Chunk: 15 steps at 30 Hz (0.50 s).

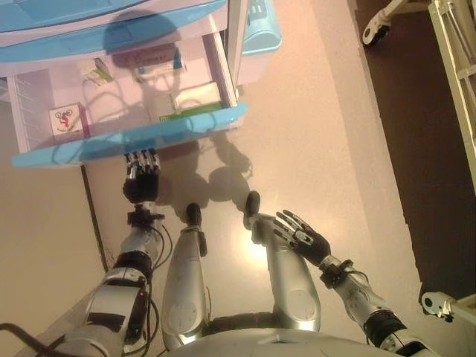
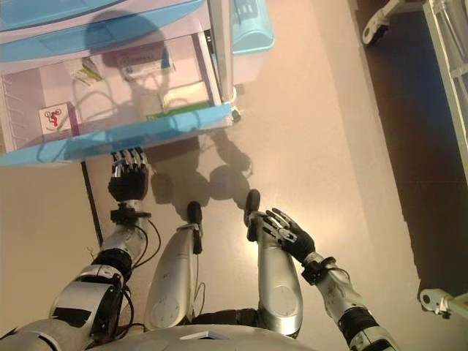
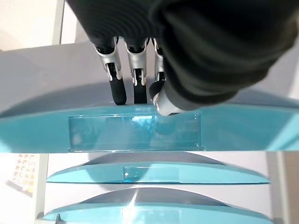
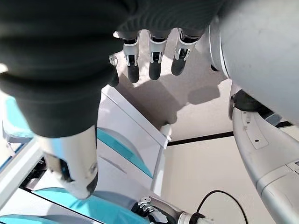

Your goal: Open the drawer and pick up the medicine

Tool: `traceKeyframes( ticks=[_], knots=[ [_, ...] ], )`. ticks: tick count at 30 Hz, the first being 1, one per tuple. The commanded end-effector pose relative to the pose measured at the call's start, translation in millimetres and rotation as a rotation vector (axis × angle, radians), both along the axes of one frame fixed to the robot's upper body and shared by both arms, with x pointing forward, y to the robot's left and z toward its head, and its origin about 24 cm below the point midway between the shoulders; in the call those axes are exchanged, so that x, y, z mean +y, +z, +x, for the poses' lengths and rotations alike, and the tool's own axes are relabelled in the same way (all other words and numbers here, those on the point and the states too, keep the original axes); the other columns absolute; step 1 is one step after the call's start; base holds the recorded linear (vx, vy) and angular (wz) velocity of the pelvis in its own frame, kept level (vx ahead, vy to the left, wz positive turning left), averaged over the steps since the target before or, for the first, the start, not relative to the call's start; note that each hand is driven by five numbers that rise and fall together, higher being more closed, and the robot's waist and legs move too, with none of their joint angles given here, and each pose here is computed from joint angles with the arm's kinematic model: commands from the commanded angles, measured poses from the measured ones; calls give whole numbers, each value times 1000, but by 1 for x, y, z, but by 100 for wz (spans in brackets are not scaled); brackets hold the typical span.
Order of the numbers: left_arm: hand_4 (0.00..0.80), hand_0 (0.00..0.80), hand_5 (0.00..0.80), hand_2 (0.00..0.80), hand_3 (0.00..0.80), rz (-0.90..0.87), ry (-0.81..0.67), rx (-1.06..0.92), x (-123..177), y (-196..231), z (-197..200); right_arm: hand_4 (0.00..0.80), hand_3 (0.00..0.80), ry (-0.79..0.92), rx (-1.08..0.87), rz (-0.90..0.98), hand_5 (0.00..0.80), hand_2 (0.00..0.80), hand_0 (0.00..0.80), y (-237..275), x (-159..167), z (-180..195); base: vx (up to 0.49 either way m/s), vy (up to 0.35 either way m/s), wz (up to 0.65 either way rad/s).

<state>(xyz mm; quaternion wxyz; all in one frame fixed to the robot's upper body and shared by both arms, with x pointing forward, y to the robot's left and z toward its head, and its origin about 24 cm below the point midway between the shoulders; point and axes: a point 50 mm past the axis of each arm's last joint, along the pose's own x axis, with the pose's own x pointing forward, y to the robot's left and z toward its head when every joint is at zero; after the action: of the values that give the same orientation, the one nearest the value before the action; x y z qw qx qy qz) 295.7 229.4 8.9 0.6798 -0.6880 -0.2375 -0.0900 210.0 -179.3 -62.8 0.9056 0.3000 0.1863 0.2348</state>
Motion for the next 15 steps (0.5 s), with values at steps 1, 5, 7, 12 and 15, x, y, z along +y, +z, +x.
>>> traceKeyframes(
  ticks=[1,5,7,12,15],
  knots=[
    [800,800,800,800,800,33,82,-201,24,16,-16,0,0,18,2,38,0,0,0,-2,13,-19,2,-70,8],
    [800,800,800,800,800,4,90,-137,21,-3,-31,0,0,6,-2,45,0,0,0,-1,13,-19,0,-82,9],
    [800,800,800,800,800,-4,94,-104,21,-12,-38,0,0,-2,-3,48,0,0,0,-1,13,-19,-1,-76,3],
    [800,800,800,800,800,-35,102,-26,23,-27,-53,0,0,-29,-6,57,0,0,0,0,10,-19,6,-69,9],
    [800,800,800,800,800,-32,100,12,26,-35,-62,0,0,-37,-5,63,0,0,0,0,8,-21,11,-66,15]
  ],
)
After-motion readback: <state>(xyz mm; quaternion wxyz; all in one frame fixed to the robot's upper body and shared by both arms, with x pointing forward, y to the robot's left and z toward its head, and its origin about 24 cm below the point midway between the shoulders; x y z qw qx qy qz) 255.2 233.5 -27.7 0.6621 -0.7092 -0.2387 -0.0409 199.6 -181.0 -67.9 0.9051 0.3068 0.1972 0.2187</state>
